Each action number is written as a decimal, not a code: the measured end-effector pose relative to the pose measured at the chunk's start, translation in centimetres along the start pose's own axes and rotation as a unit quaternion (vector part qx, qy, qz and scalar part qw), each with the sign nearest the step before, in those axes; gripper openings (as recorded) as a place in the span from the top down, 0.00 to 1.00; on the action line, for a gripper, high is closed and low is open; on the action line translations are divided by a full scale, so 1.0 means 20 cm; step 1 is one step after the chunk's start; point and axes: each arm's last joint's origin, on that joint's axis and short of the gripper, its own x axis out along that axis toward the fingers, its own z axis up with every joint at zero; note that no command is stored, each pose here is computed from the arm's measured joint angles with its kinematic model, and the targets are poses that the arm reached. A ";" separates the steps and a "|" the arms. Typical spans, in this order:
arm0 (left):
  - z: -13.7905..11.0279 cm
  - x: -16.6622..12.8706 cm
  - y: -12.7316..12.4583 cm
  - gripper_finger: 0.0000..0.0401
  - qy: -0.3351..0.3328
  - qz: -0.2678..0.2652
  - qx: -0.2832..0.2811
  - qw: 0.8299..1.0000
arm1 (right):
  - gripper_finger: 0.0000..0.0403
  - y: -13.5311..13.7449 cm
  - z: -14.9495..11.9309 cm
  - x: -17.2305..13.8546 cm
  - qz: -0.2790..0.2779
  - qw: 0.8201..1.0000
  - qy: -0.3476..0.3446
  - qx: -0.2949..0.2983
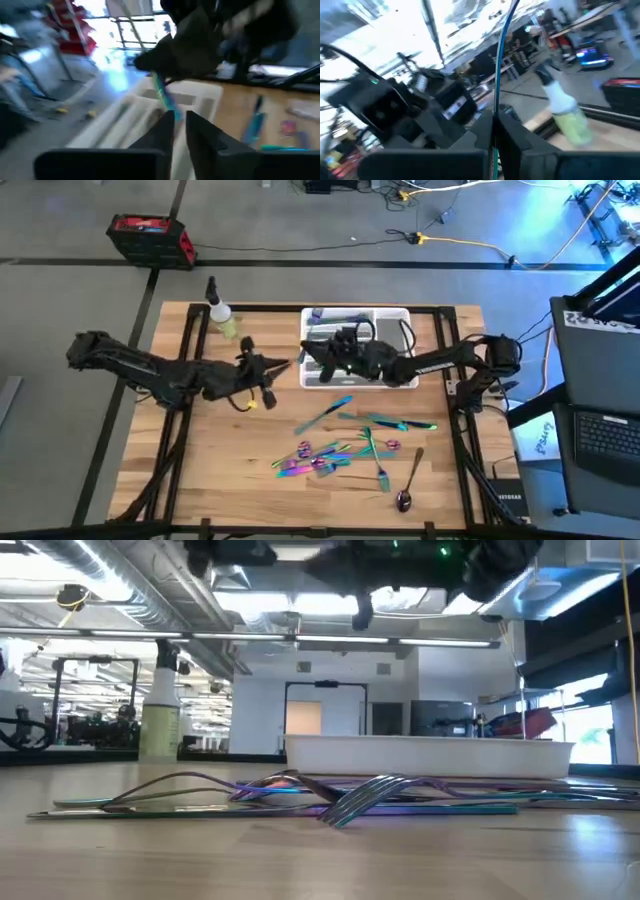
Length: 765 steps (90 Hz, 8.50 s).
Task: Sort silverware
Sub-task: Put the blue fork on the white silverware tray
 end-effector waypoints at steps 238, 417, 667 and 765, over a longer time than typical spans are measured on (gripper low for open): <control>-0.05 0.48 0.62 1.00 0.006 -0.170 -0.160 0.972 | 0.44 -0.22 0.25 -0.30 -0.157 0.956 0.176 -0.174; -0.57 1.27 0.65 0.44 0.294 0.150 0.070 0.941 | 0.40 -0.85 0.53 -0.42 -0.183 0.916 0.264 -0.238; -0.46 1.40 1.05 1.00 0.232 -0.149 0.019 0.961 | 0.40 -0.91 0.89 -0.44 -0.279 0.884 0.218 -0.306; -0.60 1.53 1.13 1.00 0.276 -0.133 -0.017 0.952 | 0.40 -0.91 0.88 -0.44 -0.279 0.885 0.221 -0.300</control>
